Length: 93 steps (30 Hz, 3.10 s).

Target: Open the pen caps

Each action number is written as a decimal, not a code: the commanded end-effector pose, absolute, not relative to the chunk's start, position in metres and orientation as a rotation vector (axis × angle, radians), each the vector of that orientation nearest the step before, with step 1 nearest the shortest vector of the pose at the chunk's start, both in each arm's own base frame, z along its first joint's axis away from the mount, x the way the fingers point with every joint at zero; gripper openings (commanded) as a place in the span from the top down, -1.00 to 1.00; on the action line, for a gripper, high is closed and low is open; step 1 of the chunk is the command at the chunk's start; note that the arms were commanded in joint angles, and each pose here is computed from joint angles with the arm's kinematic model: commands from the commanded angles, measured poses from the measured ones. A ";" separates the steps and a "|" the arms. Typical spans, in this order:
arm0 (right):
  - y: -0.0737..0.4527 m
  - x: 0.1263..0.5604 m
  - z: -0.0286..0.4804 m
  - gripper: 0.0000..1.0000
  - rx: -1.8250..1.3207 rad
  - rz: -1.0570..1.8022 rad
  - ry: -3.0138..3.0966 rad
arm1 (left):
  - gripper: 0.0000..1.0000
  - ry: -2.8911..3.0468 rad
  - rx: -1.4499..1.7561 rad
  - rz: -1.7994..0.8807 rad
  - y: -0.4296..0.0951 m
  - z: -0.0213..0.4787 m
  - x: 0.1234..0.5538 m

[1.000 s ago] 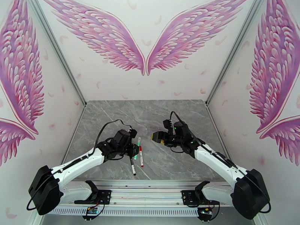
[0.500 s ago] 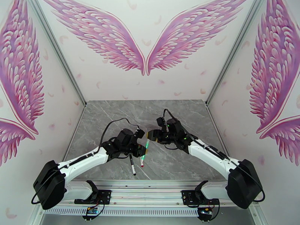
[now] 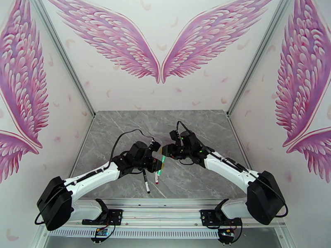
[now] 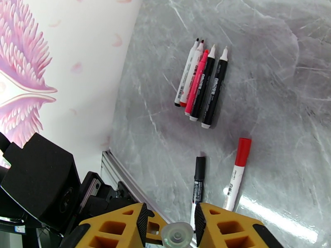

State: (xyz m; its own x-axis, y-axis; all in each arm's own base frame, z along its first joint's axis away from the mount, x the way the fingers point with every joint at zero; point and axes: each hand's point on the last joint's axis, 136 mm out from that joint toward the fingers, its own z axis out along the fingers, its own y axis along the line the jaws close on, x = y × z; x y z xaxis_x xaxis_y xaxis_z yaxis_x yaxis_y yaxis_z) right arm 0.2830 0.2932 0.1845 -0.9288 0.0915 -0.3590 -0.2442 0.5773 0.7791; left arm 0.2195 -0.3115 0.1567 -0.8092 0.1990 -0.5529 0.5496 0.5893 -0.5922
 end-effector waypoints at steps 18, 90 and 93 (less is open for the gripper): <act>0.300 0.281 0.188 0.54 -0.170 1.273 2.466 | 0.67 2.341 0.641 -1.134 -0.319 0.171 0.218; 0.250 0.299 0.278 0.79 -0.127 1.205 2.173 | 0.90 2.295 0.785 -1.252 -0.342 0.172 0.180; 0.243 0.299 0.271 0.78 -0.118 1.158 2.212 | 0.90 2.292 0.731 -1.183 -0.334 0.172 0.189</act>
State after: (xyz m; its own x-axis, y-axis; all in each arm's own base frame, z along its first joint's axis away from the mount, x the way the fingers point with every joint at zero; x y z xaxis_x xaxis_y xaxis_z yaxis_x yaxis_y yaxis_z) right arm 0.2980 0.2475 0.2546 -0.8227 0.2126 -0.5273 -0.3132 0.6046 0.7324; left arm 0.1881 -0.3420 0.1714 -0.7524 0.2614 -0.6046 0.6463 0.4704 -0.6008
